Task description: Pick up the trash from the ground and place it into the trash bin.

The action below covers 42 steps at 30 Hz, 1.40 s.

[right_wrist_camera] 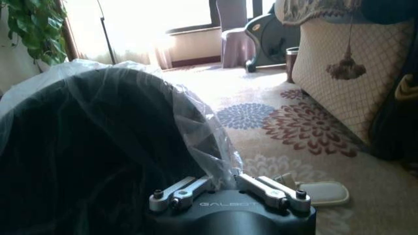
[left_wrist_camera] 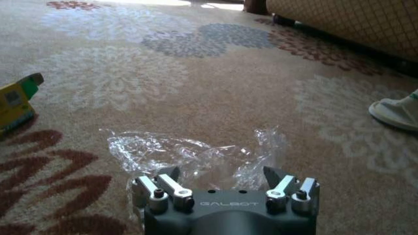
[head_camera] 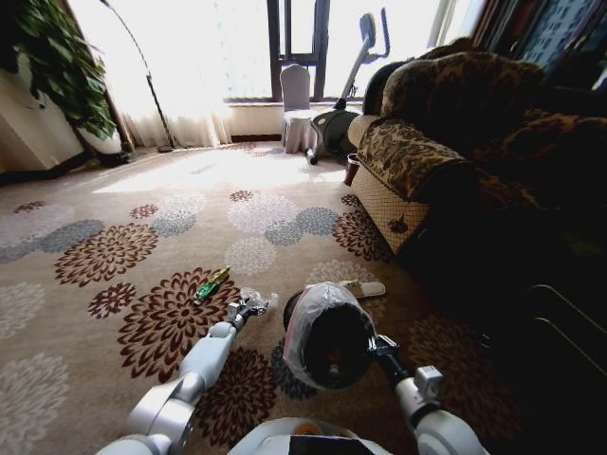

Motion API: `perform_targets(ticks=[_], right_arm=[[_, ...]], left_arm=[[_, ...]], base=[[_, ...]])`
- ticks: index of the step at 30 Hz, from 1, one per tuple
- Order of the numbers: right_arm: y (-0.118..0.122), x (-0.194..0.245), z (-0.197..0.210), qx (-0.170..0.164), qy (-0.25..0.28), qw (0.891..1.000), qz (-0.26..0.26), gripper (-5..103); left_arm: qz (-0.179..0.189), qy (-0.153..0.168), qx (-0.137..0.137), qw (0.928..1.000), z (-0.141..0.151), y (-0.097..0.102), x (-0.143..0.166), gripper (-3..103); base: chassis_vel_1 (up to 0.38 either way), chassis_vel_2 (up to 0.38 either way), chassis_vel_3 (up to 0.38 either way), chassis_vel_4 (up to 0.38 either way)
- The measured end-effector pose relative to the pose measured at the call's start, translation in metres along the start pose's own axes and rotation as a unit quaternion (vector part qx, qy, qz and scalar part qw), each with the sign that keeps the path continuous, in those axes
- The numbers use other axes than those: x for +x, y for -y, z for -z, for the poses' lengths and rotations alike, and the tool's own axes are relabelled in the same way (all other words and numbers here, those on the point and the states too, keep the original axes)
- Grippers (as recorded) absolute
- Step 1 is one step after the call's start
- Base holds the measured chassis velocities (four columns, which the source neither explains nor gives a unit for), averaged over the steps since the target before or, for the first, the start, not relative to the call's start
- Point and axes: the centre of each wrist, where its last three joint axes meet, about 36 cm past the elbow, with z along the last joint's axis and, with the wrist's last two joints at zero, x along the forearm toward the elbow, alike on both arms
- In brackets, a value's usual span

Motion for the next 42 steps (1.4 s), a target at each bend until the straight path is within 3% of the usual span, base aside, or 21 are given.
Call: perform_targets(ticks=[4,7,13,15,18,21,24,28,32,35,37,41,42], right_arm=[[0.001,0.001,0.001,0.0,0.002,1.0,-0.002,0],[-0.003,0.001,-0.002,-0.006,0.004,1.0,-0.002,0],[-0.005,0.003,-0.006,-0.006,0.001,1.0,-0.004,0],[-0.004,0.001,-0.007,-0.004,0.002,1.0,-0.008,0],[-0.004,-0.002,-0.008,-0.004,0.002,1.0,-0.009,0],[-0.002,-0.015,-0.008,-0.004,-0.003,1.0,-0.005,0],[-0.001,-0.019,-0.008,-0.009,-0.006,1.0,-0.009,0],[0.001,-0.024,-0.009,-0.012,-0.009,1.0,-0.015,0],[-0.001,-0.024,-0.013,-0.007,-0.012,1.0,-0.016,0],[-0.002,-0.02,-0.017,-0.004,-0.018,1.0,-0.012,0],[-0.002,-0.019,-0.017,-0.003,-0.018,1.0,-0.011,0],[0.0,-0.015,-0.016,0.002,-0.017,1.0,-0.005,0],[0.0,-0.015,-0.016,0.002,-0.017,1.0,-0.005,0]], left_arm=[[0.001,0.008,-0.002,1.0,-0.001,0.002,0.0,77],[0.0,0.016,-0.006,0.9999,-0.003,0.002,0.002,61],[0.001,0.024,-0.009,0.9997,-0.003,0.003,0.005,45],[0.001,0.038,-0.014,0.9992,-0.001,0.0,0.008,34],[0.003,0.06,-0.02,0.998,-0.001,-0.004,0.014,28],[0.007,0.117,-0.025,0.9928,0.002,-0.015,0.031,12],[0.008,0.137,-0.021,0.9903,0.004,-0.017,0.041,3],[0.0,0.148,-0.024,0.9888,0.0,-0.022,0.055,0],[-0.015,0.13,-0.06,0.9895,-0.009,-0.023,0.052,0],[-0.026,0.117,-0.1,0.9877,-0.003,-0.015,0.04,16],[-0.027,0.116,-0.107,0.9871,-0.001,-0.014,0.038,16],[-0.03,0.106,-0.167,0.9798,0.014,-0.012,0.028,38],[-0.03,0.106,-0.167,0.9798,0.014,-0.012,0.028,38]], base=[[0.0,0.0,0.0,0.0],[0.0,0.0,0.0,0.0],[0.0,0.0,0.0,0.0],[0.0,0.0,0.0,0.0],[0.0,0.0,0.0,0.0],[0.0,0.0,0.0,0.0],[0.0,0.0,0.0,0.0],[0.0,0.0,0.0,0.0],[0.0,0.0,0.0,0.0],[0.0,0.0,0.0,0.0],[0.0,0.0,0.0,0.0],[0.0,0.0,0.0,0.0],[0.0,0.0,0.0,0.0]])
